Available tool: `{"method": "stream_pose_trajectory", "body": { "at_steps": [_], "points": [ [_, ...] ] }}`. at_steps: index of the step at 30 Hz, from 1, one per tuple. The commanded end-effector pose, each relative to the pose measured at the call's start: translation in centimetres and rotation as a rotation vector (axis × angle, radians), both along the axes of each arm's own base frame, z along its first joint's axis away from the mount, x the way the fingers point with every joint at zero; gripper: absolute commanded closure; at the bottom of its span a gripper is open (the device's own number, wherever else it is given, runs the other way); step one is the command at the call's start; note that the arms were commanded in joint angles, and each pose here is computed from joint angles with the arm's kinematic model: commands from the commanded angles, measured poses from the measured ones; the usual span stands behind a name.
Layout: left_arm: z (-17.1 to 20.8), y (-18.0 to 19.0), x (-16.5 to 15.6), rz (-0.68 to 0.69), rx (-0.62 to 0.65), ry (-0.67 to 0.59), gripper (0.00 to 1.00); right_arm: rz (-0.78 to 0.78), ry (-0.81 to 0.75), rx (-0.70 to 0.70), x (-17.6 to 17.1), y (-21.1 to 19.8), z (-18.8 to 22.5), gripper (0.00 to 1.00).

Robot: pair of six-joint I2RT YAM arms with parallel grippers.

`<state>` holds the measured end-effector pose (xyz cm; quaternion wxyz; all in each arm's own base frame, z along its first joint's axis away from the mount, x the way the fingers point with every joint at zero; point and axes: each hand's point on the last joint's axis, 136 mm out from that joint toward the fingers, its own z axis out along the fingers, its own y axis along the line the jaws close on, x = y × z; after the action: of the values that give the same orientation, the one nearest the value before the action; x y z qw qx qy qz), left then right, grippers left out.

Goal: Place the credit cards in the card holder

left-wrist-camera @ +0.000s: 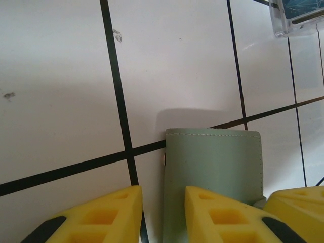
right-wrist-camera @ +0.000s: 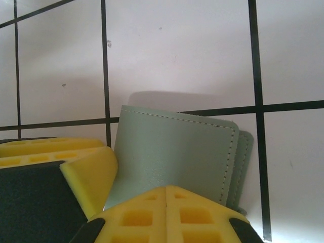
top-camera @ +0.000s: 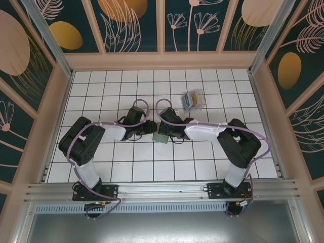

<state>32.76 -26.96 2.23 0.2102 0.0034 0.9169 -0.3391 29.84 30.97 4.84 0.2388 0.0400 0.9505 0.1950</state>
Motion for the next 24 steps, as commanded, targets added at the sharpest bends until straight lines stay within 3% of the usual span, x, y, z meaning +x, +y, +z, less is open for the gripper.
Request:
{"method": "stream_pose_trajectory", "body": {
  "at_steps": [1,24],
  "points": [
    [-2.6,0.0,-2.9,-0.039,0.019,0.123,0.7,0.001,0.014,0.028,-0.4,0.6,-1.0,1.0],
    [-2.9,-0.2,-2.7,-0.035,0.022,0.134,0.72,0.02,0.016,-0.022,-1.8,0.5,-3.9,1.0]
  ]
}}
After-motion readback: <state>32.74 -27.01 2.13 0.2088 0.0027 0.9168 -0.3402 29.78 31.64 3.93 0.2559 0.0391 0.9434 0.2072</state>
